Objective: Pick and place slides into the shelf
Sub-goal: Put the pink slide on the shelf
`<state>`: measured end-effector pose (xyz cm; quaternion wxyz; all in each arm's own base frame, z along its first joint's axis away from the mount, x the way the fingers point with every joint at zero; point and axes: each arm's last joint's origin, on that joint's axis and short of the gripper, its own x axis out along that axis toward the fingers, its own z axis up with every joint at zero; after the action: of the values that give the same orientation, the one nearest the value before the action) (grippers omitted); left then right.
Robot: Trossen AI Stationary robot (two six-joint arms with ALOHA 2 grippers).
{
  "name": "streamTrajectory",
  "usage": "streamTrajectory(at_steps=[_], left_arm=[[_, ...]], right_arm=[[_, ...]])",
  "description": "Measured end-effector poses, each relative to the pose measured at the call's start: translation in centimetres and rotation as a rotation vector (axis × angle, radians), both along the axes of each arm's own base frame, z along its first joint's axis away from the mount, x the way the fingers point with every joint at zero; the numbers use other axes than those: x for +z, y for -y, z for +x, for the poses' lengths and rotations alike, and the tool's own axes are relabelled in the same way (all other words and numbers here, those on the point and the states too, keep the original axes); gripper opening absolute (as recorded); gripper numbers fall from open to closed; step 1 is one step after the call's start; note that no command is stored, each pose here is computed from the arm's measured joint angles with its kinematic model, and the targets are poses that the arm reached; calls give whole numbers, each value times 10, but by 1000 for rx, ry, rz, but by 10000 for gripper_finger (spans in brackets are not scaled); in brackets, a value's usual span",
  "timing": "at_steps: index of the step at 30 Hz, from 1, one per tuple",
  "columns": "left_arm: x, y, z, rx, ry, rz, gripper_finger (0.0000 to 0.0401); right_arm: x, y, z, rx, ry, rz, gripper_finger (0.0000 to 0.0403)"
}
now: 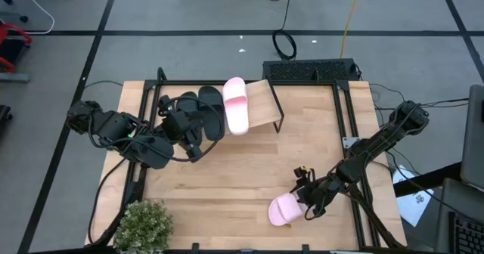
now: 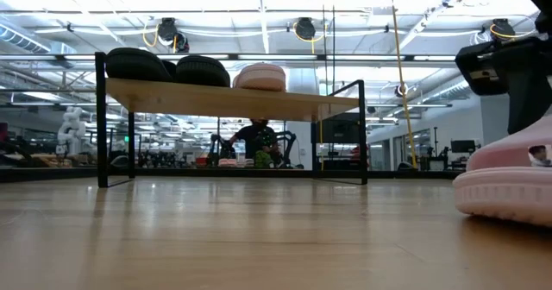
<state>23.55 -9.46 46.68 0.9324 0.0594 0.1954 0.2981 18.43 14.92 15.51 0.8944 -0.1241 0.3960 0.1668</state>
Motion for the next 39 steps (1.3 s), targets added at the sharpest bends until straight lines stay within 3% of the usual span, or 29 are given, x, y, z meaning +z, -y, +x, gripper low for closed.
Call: streamTrajectory(at_steps=[9, 15, 22, 30, 39], left_arm=[[0, 0, 0, 1, 0, 0, 113], [0, 0, 0, 1, -4, 2, 113], [-1, -1, -1, 1, -16, 8, 113], [-1, -1, -1, 1, -17, 8, 113], [-1, -1, -1, 2, -13, 5, 113]], right_arm=[[-15, 4, -5, 25, 130, 84, 78], [-13, 4, -4, 14, 168, 81, 12], [-6, 4, 2, -66, 307, 26, 4], [14, 12, 5, -319, 503, -51, 2], [79, 8, 19, -649, 736, -197, 1]])
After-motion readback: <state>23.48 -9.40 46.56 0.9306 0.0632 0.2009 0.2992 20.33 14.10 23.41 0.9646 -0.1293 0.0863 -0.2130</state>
